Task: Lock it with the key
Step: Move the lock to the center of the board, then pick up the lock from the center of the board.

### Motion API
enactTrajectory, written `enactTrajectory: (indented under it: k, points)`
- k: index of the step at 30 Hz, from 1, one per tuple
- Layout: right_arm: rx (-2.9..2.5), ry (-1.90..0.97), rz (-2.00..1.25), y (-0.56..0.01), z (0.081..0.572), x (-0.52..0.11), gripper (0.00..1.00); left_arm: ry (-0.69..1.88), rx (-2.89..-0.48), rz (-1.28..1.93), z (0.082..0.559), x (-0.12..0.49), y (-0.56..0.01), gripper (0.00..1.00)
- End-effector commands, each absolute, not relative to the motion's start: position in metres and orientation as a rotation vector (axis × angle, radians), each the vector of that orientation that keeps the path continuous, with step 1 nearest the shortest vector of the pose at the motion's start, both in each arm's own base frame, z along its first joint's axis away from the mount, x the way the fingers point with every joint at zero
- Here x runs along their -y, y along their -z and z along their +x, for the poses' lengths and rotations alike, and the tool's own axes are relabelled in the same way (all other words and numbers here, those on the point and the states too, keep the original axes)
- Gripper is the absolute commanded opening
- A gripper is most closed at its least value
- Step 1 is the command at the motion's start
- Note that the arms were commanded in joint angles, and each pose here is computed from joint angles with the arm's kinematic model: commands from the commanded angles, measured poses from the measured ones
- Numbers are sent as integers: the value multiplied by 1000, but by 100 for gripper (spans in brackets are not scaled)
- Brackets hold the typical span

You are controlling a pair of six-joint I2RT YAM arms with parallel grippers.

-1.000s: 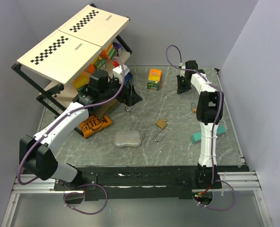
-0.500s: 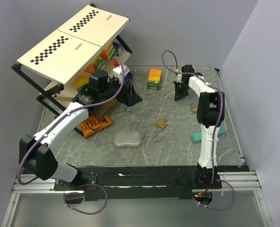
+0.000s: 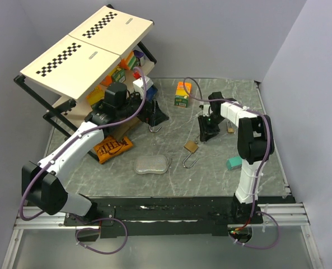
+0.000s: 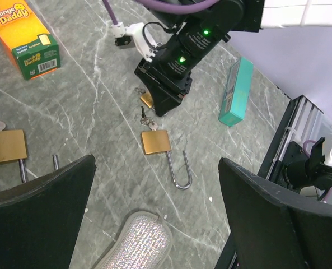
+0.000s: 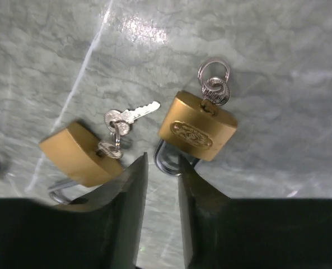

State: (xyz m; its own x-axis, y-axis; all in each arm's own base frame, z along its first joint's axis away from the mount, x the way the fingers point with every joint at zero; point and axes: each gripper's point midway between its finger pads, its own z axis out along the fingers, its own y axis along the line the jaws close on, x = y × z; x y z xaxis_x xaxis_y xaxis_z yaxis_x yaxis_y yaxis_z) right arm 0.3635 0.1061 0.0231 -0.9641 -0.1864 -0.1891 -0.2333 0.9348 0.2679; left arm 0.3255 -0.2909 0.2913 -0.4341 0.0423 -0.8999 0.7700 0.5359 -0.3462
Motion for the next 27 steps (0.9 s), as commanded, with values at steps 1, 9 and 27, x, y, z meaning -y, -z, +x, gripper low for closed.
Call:
enactTrajectory:
  k: [1, 9, 27]
  points:
    - [-2836, -364, -262, -65, 372, -97, 53, 980, -1744, 680, 319, 288, -322, 96]
    - [-2796, -215, -123, -64, 391, -85, 64, 969, -1743, 662, 319, 285, -324, 96]
    - [-2896, -126, -36, -26, 394, -105, 60, 954, -1752, 653, 314, 279, -317, 96]
